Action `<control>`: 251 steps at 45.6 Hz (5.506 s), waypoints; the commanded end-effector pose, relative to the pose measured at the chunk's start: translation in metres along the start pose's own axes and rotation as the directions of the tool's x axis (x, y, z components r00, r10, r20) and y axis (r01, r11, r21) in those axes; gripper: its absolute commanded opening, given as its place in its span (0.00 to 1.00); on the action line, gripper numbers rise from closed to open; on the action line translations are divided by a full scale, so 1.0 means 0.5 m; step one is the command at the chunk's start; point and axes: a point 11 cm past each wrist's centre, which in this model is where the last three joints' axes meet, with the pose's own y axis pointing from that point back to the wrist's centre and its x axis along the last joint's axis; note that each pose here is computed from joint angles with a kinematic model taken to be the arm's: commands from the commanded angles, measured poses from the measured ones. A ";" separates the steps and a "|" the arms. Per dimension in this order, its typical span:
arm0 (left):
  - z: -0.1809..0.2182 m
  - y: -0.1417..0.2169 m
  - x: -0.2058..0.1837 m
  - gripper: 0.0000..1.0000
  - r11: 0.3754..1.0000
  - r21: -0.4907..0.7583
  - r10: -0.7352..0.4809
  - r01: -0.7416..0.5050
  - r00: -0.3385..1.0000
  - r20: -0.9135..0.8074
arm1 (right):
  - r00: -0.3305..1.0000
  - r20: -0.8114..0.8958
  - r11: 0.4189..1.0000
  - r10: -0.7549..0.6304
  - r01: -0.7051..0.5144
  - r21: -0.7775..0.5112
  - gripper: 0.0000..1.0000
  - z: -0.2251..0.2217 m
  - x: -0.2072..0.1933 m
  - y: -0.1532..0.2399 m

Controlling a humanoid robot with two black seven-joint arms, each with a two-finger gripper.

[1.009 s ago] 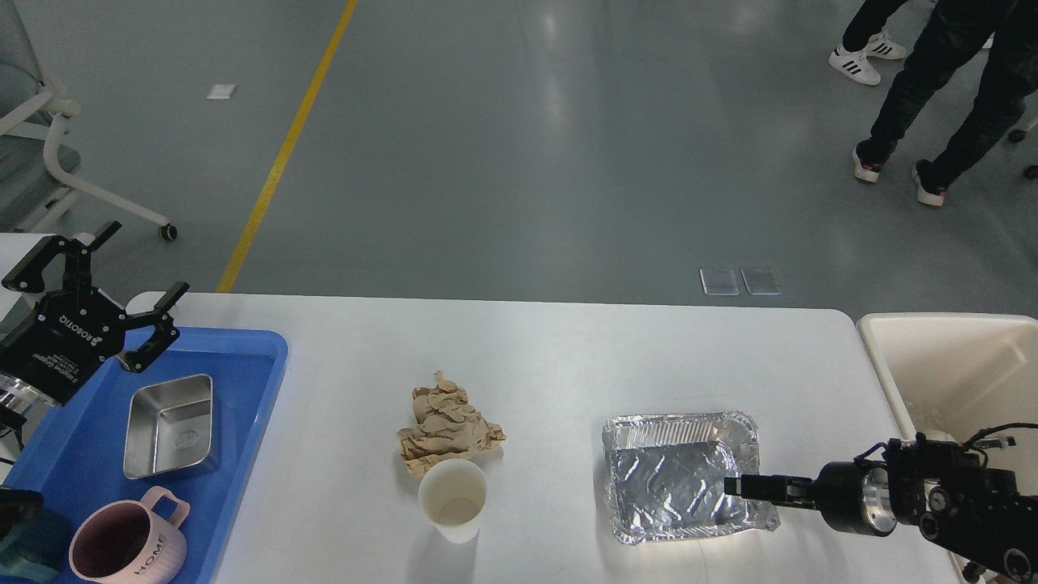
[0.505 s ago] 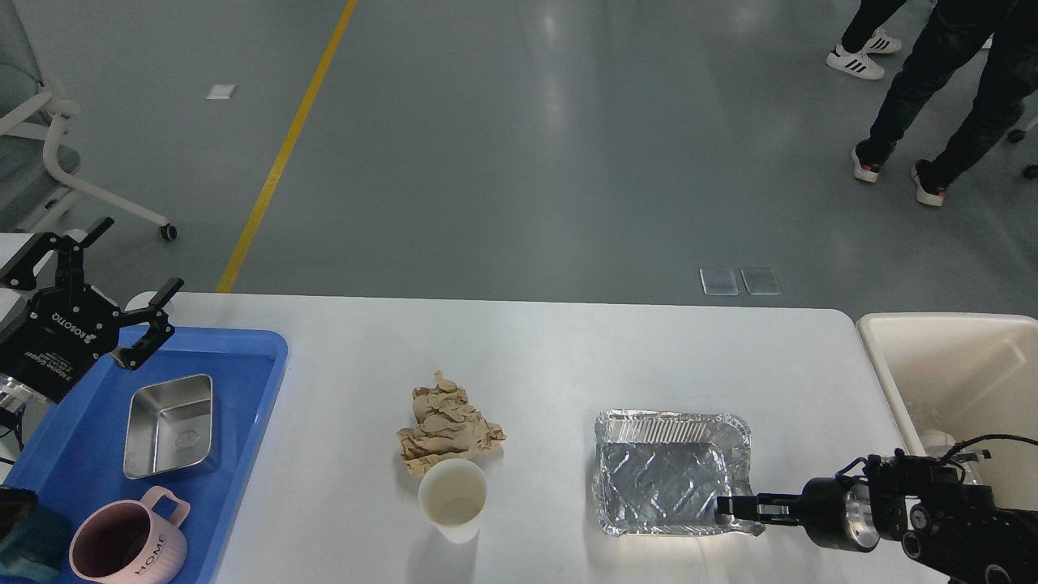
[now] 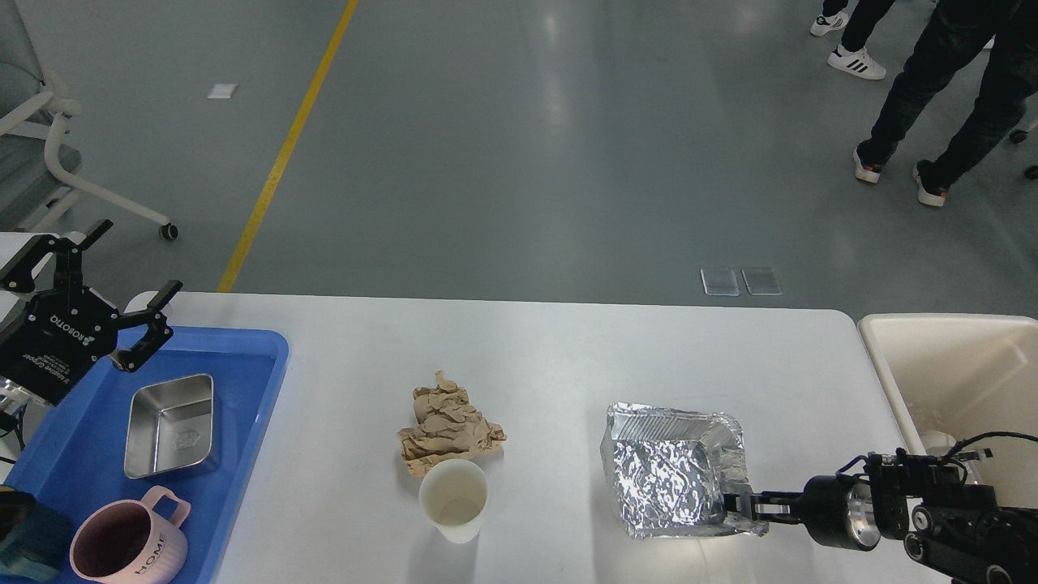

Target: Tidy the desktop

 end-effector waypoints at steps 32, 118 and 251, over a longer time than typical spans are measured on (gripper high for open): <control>-0.006 -0.002 -0.003 0.97 1.000 0.000 -0.003 0.003 1.000 -0.007 | 0.995 -0.062 0.992 0.074 -0.080 -0.098 0.00 0.055 0.088 0.101; -0.005 -0.007 -0.006 0.97 1.000 -0.005 -0.008 0.008 1.000 -0.008 | 0.948 -0.261 0.923 -0.179 0.070 -0.379 0.00 -0.141 0.351 0.081; 0.130 0.101 -0.036 0.97 0.790 0.352 -0.117 -0.502 0.441 0.890 | 0.980 -0.097 0.927 -0.175 0.131 -0.350 0.00 -0.264 0.372 -0.035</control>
